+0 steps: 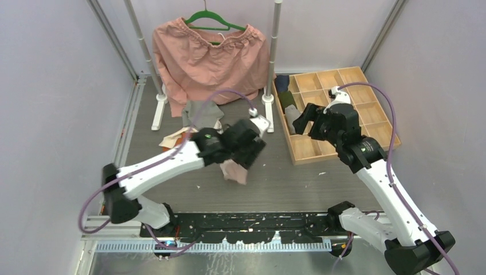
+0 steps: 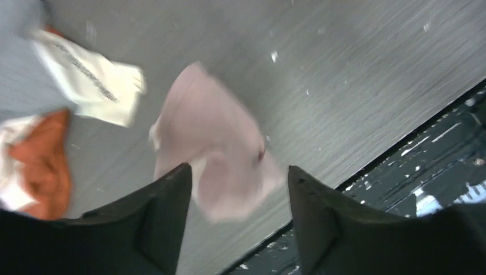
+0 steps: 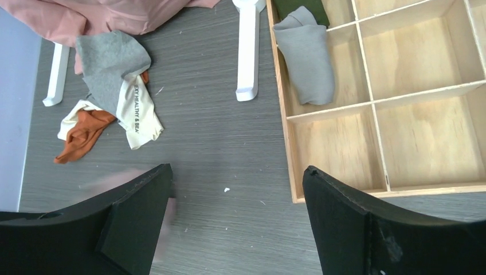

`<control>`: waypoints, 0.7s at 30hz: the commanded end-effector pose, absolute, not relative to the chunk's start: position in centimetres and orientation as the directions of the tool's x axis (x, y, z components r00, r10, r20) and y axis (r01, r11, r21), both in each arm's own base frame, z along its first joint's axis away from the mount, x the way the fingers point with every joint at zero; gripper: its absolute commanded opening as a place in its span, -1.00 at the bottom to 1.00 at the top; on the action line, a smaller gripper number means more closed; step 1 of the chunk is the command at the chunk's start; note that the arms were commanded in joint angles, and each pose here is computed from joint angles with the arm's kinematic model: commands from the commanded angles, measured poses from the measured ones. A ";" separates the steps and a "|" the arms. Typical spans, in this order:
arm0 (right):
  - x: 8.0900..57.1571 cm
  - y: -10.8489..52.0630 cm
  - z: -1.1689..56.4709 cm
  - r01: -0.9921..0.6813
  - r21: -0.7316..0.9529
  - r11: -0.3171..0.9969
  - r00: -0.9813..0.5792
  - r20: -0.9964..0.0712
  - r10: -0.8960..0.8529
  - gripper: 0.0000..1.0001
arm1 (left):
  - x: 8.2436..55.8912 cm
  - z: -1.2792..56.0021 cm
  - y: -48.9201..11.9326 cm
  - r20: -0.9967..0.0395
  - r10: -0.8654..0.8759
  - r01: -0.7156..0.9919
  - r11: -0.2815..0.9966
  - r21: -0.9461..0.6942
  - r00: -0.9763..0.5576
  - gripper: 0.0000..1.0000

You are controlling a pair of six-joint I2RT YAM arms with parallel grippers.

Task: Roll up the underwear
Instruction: Place the underwear at the center of the board.

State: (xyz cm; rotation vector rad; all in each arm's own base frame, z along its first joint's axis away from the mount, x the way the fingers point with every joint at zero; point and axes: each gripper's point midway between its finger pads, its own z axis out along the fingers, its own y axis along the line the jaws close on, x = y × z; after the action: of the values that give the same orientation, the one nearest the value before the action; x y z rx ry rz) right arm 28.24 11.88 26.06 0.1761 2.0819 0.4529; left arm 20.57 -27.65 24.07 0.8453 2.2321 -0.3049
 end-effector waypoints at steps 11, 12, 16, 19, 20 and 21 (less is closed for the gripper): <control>24.7 13.5 21.6 -0.058 0.482 0.874 -0.665 -0.672 0.326 0.68 | 22.9 21.4 -23.6 -0.777 0.044 0.411 0.867 -0.283 -0.628 0.99; 24.5 14.4 21.2 -0.068 0.509 0.858 -0.690 -0.645 0.328 0.64 | 23.2 20.3 -22.7 -0.756 0.002 0.368 0.874 -0.317 -0.655 0.98; 23.9 18.0 19.3 -0.109 0.535 0.838 -0.755 -0.593 0.280 0.60 | 23.9 16.2 -21.2 -0.691 -0.117 0.250 0.879 -0.407 -0.713 0.81; 23.4 21.0 18.3 -0.161 0.512 0.844 -0.789 -0.581 0.202 0.60 | 23.4 13.0 -21.8 -0.639 -0.148 0.216 0.864 -0.456 -0.755 0.75; 23.3 21.7 18.0 -0.172 0.503 0.847 -0.793 -0.580 0.184 0.60 | 23.3 12.0 -21.8 -0.620 -0.157 0.195 0.865 -0.462 -0.769 0.73; 23.2 22.2 17.9 -0.179 0.502 0.846 -0.796 -0.579 0.175 0.60 | 23.2 11.1 -21.8 -0.606 -0.163 0.179 0.867 -0.464 -0.779 0.69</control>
State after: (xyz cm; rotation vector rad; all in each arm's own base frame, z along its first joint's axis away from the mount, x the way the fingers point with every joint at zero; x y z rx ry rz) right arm 23.05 19.11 16.92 0.0360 2.4104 0.6547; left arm 22.67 -19.50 11.63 0.1076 2.3971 -0.5109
